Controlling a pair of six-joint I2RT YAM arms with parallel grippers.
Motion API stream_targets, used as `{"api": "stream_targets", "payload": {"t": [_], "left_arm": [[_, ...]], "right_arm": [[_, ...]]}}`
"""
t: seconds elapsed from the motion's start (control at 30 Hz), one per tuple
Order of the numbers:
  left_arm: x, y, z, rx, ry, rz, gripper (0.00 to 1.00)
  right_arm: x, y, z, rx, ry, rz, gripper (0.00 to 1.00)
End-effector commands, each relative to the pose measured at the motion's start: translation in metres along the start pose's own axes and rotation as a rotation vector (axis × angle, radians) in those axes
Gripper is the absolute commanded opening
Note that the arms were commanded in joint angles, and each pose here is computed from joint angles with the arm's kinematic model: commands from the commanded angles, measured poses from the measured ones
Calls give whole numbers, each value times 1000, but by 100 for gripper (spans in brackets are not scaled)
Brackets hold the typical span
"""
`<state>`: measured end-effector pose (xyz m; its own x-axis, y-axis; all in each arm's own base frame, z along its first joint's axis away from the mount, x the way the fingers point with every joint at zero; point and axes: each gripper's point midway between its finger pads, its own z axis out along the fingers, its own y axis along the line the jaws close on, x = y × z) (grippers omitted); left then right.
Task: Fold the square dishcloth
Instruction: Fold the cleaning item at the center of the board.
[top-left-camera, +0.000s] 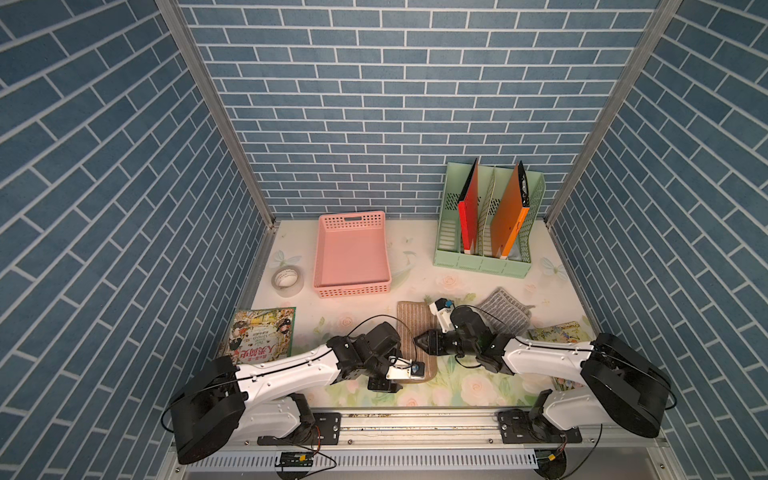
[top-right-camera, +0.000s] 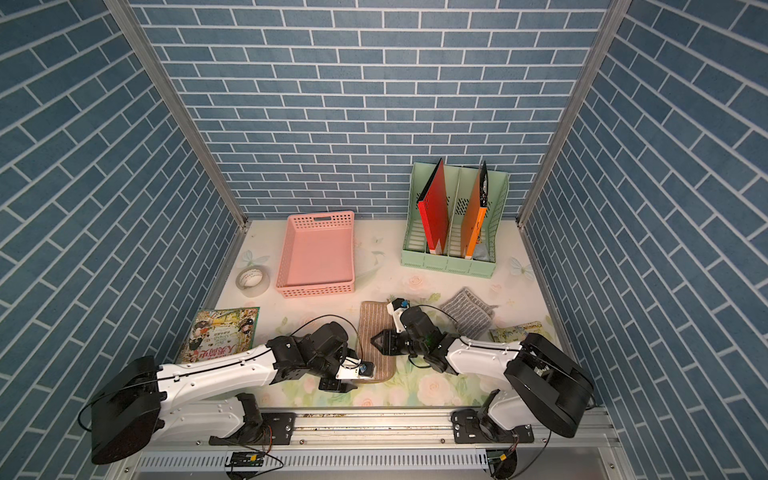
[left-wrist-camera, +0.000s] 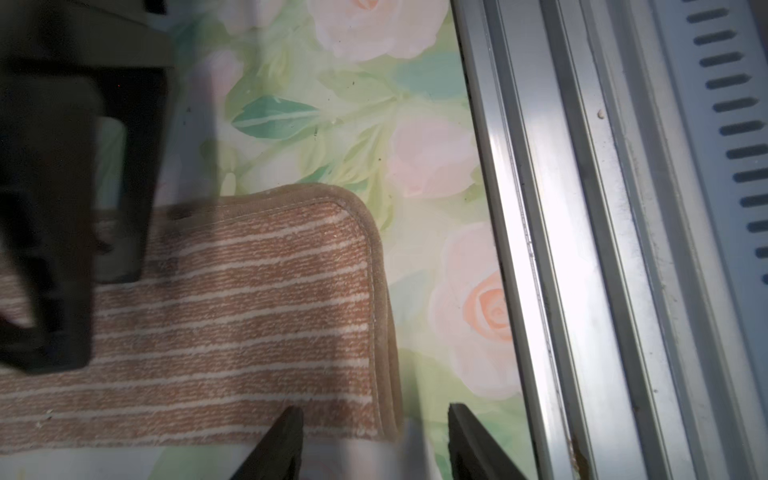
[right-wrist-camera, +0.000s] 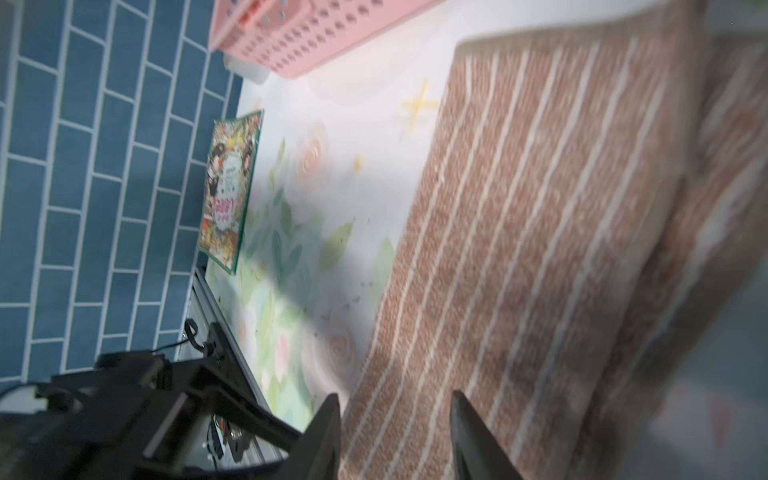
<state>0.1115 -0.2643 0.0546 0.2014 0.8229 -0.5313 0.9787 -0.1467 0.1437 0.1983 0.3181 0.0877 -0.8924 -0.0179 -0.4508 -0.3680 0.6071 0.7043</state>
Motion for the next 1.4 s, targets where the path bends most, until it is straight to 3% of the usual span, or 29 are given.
{"api": "stream_targets", "payload": {"t": [0.0, 0.23, 0.6, 0.8, 1.0, 1.23, 1.3, 1.37], "left_arm": [[-1, 2, 7, -36, 14, 46, 59], [8, -6, 22, -37, 72, 73, 58], [30, -3, 35, -49, 179, 76, 58], [39, 7, 41, -76, 262, 72, 40], [16, 4, 18, -41, 199, 79, 33], [6, 7, 2, -61, 179, 83, 14], [5, 9, 0, -70, 179, 82, 12], [4, 8, 0, -68, 170, 80, 17]], "right_arm": [[-22, -7, 1, 46, 21, -51, 43], [-47, -17, 35, 64, 66, -68, 38], [-33, -41, 54, 107, 130, -44, 35], [-23, -55, 56, 149, 157, -39, 34], [-18, -61, 56, 159, 164, -33, 32], [-21, -55, 54, 141, 157, -44, 31], [-23, -49, 53, 125, 152, -46, 31], [-26, -44, 48, 117, 140, -52, 32]]}}
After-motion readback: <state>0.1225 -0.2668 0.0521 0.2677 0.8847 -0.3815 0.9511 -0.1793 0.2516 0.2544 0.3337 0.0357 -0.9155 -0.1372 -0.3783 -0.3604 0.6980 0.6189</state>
